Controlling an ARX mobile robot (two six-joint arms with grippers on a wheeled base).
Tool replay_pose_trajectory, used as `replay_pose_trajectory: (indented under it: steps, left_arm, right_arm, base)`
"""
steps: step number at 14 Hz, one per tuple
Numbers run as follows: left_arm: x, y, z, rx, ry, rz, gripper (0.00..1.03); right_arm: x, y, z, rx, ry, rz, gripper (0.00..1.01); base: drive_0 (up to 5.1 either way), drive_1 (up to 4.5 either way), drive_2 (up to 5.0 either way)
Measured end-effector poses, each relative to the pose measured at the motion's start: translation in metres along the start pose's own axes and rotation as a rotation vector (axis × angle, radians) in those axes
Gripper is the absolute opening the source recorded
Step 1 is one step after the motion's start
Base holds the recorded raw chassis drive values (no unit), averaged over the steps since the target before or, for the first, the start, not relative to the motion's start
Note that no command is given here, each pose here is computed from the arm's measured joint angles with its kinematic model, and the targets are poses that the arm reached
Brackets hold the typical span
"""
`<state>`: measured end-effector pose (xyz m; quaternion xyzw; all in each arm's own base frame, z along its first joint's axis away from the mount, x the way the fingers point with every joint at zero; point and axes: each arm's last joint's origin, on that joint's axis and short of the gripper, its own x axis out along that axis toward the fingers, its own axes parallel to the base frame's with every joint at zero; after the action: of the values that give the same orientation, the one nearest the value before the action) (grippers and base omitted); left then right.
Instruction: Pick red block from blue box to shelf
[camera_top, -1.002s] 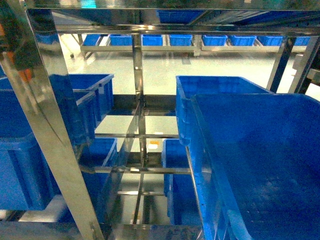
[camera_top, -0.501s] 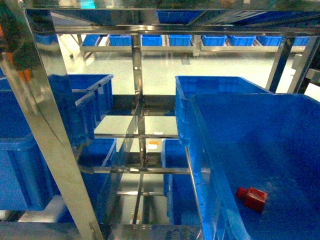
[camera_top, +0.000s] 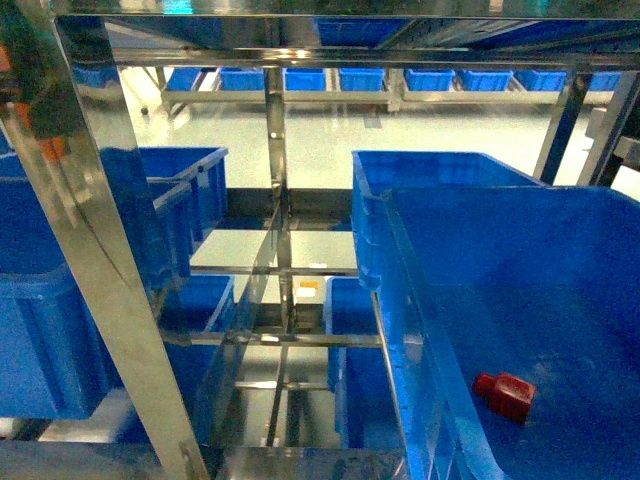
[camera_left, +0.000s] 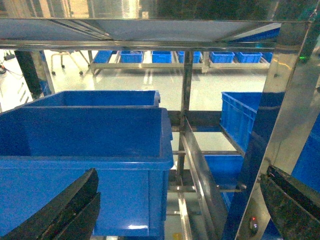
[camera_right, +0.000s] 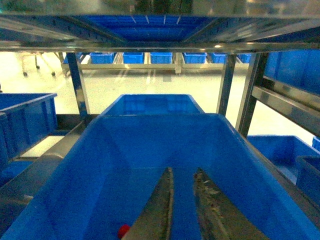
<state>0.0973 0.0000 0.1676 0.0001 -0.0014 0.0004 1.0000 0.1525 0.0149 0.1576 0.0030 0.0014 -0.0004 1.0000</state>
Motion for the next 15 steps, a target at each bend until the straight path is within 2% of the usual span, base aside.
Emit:
replay_pose_trajectory:
  steps: [1,2,3,4,6,15]
  left_arm:
    - [0.000,0.000,0.000,0.000,0.000,0.000,0.98]
    - [0.000,0.000,0.000,0.000,0.000,0.000,0.98]
    - [0.000,0.000,0.000,0.000,0.000,0.000,0.98]
    - [0.000,0.000,0.000,0.000,0.000,0.000,0.98]
    - [0.000,0.000,0.000,0.000,0.000,0.000,0.98]
    - [0.000,0.000,0.000,0.000,0.000,0.000,0.98]
  right_arm:
    - [-0.006,-0.003,0.002,-0.005,0.020,-0.003,0.01]
    - [-0.012,-0.008,0.007,-0.004,0.003,0.018,0.02]
    - [-0.015,-0.015,0.009,-0.004,-0.005,-0.010,0.02]
    - [-0.018,-0.016,0.009,-0.003,-0.001,-0.018,0.02]
    - [-0.022,-0.015,0.011,-0.004,-0.005,-0.002,0.02]
    - [-0.040,-0.015,0.013,-0.003,-0.018,-0.001,0.02]
  base:
    - [0.0,0.00,0.0]
    - [0.0,0.00,0.0]
    - [0.0,0.00,0.0]
    - [0.0,0.00,0.0]
    - [0.0,0.00,0.0]
    - [0.0,0.00,0.0]
